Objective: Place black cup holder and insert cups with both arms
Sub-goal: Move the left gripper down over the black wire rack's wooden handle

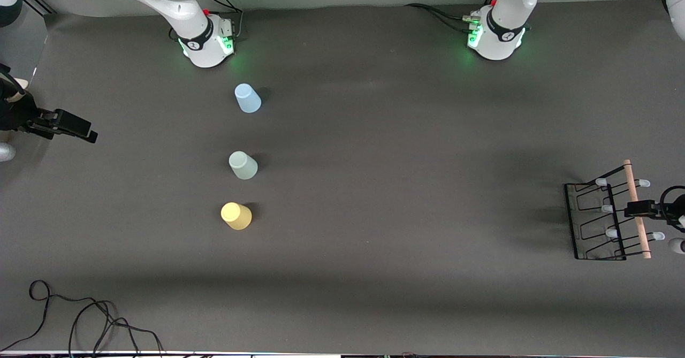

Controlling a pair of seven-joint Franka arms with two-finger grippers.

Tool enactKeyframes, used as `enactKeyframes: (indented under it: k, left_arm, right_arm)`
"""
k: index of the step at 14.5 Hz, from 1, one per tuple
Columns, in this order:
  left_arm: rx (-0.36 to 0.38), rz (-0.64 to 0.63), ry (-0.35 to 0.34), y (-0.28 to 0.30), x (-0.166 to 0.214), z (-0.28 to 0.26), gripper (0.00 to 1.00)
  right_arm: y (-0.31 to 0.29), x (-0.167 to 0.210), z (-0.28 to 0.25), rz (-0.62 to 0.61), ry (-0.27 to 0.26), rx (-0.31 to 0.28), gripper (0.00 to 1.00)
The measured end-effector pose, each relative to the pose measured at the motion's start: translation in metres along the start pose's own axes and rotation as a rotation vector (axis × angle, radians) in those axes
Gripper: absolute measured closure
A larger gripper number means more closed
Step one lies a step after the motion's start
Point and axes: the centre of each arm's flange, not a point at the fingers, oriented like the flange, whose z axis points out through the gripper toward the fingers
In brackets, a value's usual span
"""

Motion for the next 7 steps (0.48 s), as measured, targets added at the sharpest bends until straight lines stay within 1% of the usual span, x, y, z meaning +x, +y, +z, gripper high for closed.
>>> enactKeyframes:
  k: [1,2,4,6,7]
  left_arm:
    - [-0.006,0.002,-0.011,-0.005,-0.002,0.008,0.13]
    - [-0.012,-0.001,-0.02,-0.009,-0.004,0.016,0.2]
    - [-0.023,-0.001,-0.039,-0.013,-0.009,0.027,0.4]
    - [-0.031,-0.002,-0.053,-0.013,-0.012,0.036,0.4]
    - [-0.033,-0.004,-0.056,-0.014,-0.013,0.039,0.42]
  right_arm:
    - [0.0,0.0,0.0,0.0,0.0,0.0,0.0]
    - [0.0,0.0,0.0,0.0,0.0,0.0,0.0]
    - [0.0,0.0,0.0,0.0,0.0,0.0,0.0]
    - [0.0,0.0,0.0,0.0,0.0,0.0,0.0]
    - [0.0,0.0,0.0,0.0,0.0,0.0,0.0]
